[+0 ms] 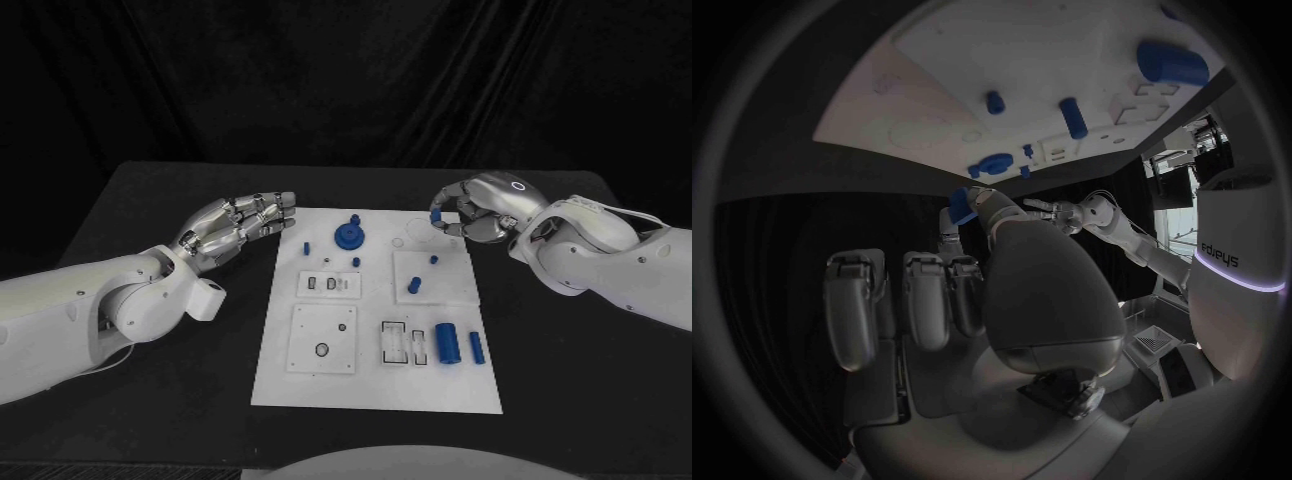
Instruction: Assemble the parts on the task board
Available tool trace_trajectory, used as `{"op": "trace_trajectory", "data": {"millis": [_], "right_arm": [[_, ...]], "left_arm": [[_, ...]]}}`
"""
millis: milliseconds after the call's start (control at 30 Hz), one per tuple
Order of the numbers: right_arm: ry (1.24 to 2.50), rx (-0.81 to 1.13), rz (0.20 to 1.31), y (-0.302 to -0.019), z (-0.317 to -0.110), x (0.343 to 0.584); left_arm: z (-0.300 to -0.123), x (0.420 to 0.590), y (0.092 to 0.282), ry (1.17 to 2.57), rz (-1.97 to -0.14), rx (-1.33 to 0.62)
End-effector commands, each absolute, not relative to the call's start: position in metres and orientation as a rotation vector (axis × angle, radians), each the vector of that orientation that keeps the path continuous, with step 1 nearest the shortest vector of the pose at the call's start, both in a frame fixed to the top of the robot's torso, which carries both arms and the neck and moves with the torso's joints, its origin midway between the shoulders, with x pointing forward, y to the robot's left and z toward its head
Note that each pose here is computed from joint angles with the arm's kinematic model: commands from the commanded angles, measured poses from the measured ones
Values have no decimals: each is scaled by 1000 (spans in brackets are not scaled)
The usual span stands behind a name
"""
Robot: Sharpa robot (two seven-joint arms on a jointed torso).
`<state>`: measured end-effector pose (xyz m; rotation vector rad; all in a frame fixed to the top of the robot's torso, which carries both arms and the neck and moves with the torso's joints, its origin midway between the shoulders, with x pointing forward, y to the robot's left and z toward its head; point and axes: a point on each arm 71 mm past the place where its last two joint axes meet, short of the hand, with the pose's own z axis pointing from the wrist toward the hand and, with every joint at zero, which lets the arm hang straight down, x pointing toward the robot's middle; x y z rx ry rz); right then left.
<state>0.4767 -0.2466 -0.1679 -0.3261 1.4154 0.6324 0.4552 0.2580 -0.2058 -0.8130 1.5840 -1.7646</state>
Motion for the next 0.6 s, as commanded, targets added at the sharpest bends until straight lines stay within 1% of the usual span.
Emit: {"op": "trace_trajectory", "data": {"millis": [33, 167, 333, 600], "right_arm": [[1409, -328, 667, -228, -163, 473], [1450, -375, 737, -195, -167, 467], [1496, -402, 780, -169, -182, 465], [1572, -417, 788, -143, -205, 468]], "left_arm": [[-206, 454, 255, 1589, -1783, -801], [-206, 454, 254, 1591, -1786, -800], [-206, 454, 253, 1592, -1785, -801], [-206, 455, 253, 1593, -1784, -801]]}}
